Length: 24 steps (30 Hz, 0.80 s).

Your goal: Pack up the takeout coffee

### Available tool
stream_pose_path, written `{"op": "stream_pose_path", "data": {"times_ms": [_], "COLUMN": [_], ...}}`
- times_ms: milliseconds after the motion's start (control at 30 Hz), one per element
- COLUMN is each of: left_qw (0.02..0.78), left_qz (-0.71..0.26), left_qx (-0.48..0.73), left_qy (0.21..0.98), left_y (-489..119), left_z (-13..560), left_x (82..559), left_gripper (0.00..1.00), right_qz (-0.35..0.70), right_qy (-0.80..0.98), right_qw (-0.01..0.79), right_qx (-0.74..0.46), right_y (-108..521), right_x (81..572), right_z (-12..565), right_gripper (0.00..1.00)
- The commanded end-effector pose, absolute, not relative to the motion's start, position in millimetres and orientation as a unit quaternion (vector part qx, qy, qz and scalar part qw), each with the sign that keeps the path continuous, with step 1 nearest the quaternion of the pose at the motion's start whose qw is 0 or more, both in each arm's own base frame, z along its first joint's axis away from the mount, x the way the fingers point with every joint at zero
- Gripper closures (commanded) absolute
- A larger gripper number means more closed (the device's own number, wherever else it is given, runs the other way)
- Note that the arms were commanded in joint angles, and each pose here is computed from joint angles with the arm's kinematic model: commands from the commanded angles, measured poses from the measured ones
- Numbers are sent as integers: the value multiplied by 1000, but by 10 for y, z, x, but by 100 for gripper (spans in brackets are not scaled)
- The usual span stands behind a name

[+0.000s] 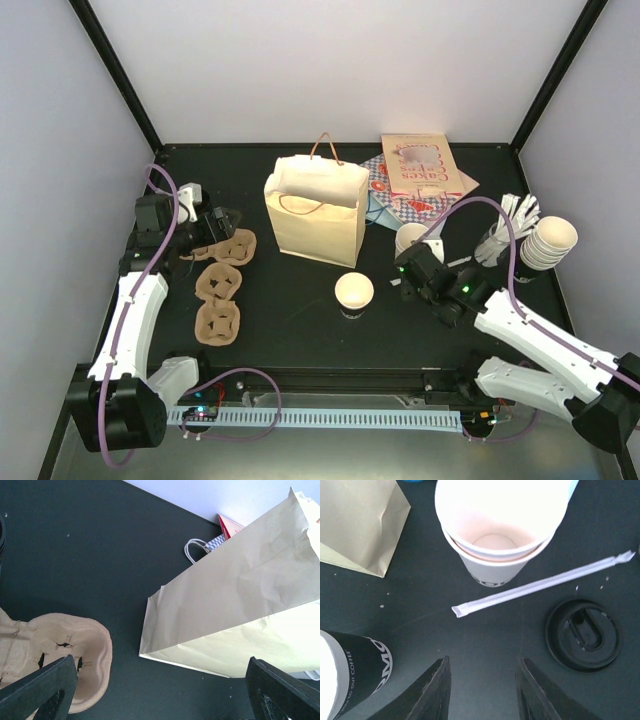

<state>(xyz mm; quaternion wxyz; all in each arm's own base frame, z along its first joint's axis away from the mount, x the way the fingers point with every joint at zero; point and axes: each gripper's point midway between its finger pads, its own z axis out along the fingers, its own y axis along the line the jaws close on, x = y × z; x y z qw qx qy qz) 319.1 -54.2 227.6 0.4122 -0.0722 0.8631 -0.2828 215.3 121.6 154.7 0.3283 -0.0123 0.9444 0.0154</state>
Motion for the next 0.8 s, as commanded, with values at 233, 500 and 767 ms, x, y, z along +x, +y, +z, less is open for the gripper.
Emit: {"op": "stream_pose_path", "data": {"times_ms": [233, 500, 767], "left_qw": [432, 432, 433], "left_qz": [-290, -293, -294], "left_qx": [-50, -47, -47], "left_qy": [853, 851, 851], "left_y": [-599, -611, -612], "left_z": [2415, 2427, 2432], "left_x": [3161, 3155, 3150], "left_gripper": [5, 5, 5], "right_qz": [48, -18, -13], "right_qy": [951, 950, 940], "right_qw": [300, 281, 262], "right_qx": [64, 137, 217], "right_y": [1178, 790, 481], "right_x": [2010, 2004, 2066], "right_z": [1218, 1101, 932], "right_gripper": [25, 0, 0]}}
